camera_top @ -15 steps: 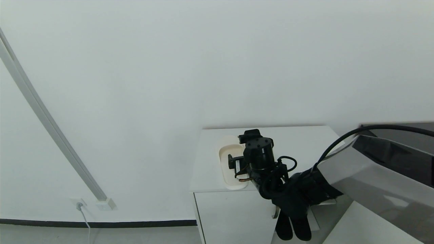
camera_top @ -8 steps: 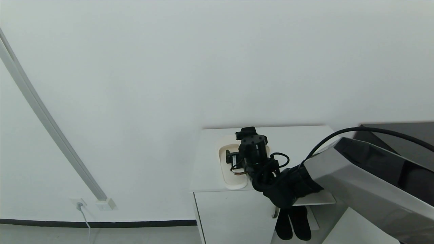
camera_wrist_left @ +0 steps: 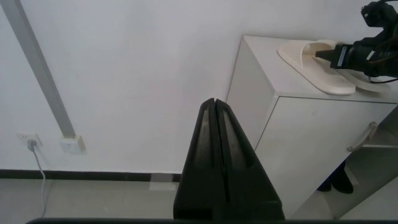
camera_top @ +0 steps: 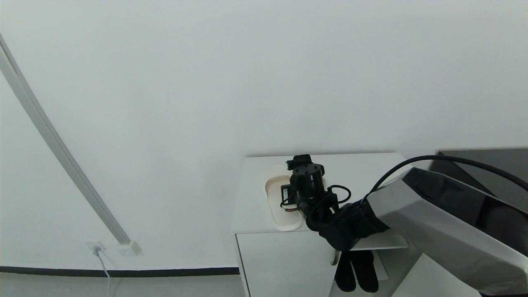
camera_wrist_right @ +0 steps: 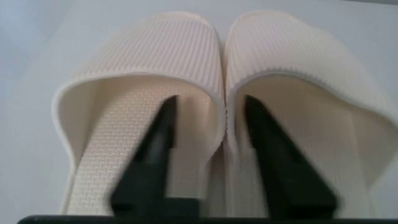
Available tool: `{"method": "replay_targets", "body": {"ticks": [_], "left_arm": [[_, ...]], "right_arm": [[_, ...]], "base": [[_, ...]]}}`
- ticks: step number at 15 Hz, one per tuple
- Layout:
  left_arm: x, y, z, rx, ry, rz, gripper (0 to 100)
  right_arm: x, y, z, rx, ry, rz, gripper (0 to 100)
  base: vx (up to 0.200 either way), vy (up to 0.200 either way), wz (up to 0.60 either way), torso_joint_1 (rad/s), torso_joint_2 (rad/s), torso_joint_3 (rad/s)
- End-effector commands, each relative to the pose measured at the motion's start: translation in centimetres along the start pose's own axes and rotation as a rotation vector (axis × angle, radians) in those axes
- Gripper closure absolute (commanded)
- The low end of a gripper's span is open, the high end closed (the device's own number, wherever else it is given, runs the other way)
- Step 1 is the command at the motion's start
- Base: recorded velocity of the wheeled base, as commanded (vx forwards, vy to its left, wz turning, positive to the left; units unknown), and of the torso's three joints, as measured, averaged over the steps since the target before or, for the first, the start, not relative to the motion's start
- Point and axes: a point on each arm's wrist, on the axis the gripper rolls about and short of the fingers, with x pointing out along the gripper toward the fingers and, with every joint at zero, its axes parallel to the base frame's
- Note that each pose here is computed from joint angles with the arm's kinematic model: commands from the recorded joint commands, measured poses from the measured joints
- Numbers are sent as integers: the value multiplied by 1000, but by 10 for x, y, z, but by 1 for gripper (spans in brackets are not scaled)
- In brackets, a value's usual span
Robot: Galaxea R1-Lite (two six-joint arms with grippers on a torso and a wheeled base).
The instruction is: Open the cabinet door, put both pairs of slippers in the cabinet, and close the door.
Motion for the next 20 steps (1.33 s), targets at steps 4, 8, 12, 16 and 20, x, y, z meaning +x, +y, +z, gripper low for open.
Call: {"method": "replay_targets", "body": {"ticks": [4, 8, 12, 16, 20], "left_arm": [[0, 0, 0, 0, 2, 0, 100], [0, 0, 0, 0, 2, 2, 100], [0, 0, 0, -3, 0, 1, 100], [0, 0, 0, -3, 0, 1, 100], [0, 0, 0, 0, 2, 0, 100]], "right_arm": [[-34, -6, 21, -13, -6, 41, 100], [-110, -35, 52, -92, -65, 223, 100], [-188, -72, 49, -121, -14, 404, 100], [-227, -79, 42, -135, 3, 481, 100], [-226, -71, 35, -149, 32, 507, 100]], "base": [[0, 0, 0, 0, 0, 0], [0, 0, 0, 0, 0, 0], [0, 0, 0, 0, 0, 0], [0, 0, 0, 0, 0, 0], [0, 0, 0, 0, 0, 0]]}}
